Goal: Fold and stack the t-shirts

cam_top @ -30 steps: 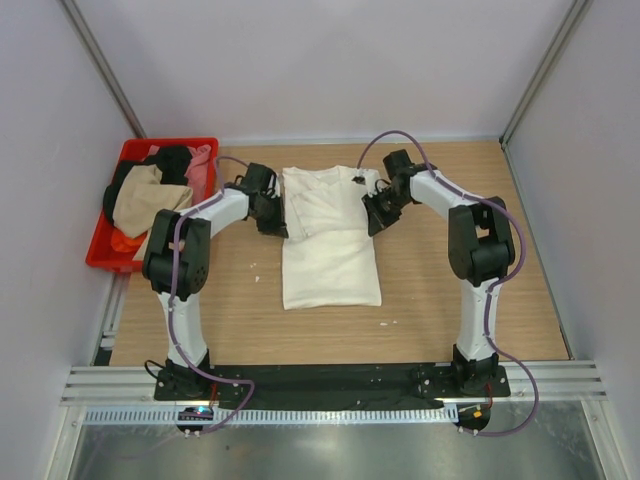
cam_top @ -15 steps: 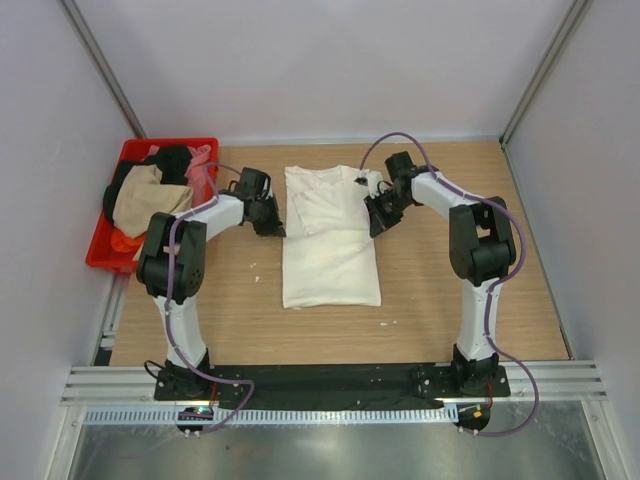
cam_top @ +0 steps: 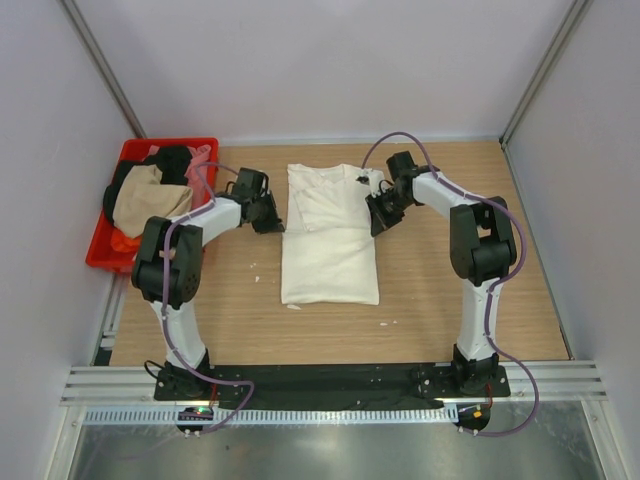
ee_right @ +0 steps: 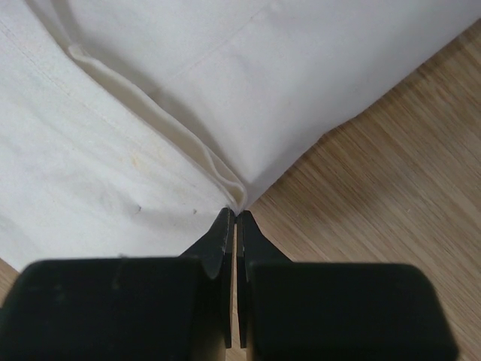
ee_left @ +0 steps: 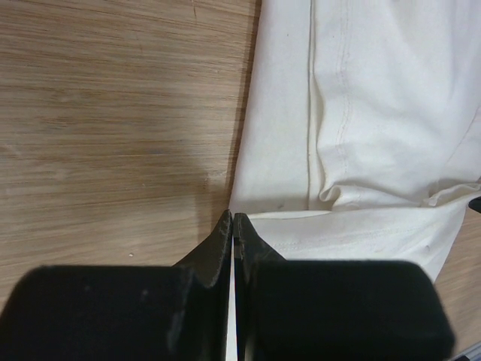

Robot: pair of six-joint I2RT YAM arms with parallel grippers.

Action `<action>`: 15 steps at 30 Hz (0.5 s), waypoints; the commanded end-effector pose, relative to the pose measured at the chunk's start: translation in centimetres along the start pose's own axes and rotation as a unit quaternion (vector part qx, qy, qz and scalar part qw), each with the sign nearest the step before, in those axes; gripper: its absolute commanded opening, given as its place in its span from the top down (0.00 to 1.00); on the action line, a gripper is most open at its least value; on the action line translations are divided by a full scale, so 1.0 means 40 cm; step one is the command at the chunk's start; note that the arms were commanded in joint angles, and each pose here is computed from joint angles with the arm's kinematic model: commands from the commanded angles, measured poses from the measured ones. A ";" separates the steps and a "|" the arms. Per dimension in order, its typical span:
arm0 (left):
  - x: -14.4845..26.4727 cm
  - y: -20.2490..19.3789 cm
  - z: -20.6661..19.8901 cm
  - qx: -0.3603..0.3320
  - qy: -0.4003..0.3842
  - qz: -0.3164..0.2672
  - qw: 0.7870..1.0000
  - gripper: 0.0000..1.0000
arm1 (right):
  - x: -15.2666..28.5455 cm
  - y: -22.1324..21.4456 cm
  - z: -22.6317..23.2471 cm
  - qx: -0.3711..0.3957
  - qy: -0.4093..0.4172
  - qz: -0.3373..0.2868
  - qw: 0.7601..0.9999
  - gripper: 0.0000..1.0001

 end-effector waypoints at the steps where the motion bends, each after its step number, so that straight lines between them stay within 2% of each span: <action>1: 0.034 0.046 -0.018 0.003 -0.013 -0.055 0.998 1.00 | 0.052 0.026 -0.004 0.008 -0.031 -0.028 0.999 0.99; 6: 0.040 0.047 -0.021 0.009 -0.020 -0.067 0.998 1.00 | 0.059 0.027 -0.005 0.000 -0.039 -0.029 0.999 0.99; 15: 0.069 0.060 -0.059 0.005 -0.088 -0.098 0.991 1.00 | 0.105 0.051 0.015 0.005 -0.054 -0.078 0.995 0.99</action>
Point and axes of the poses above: each gripper's point midway between its finger pads, its own x axis back along the fingers, its own z axis along the line the jaws close on, y = z × x, the point moved 8 cm from there along x, back along the fingers, and after that the axes turned 5 degrees about x, right-handed, at the moved point
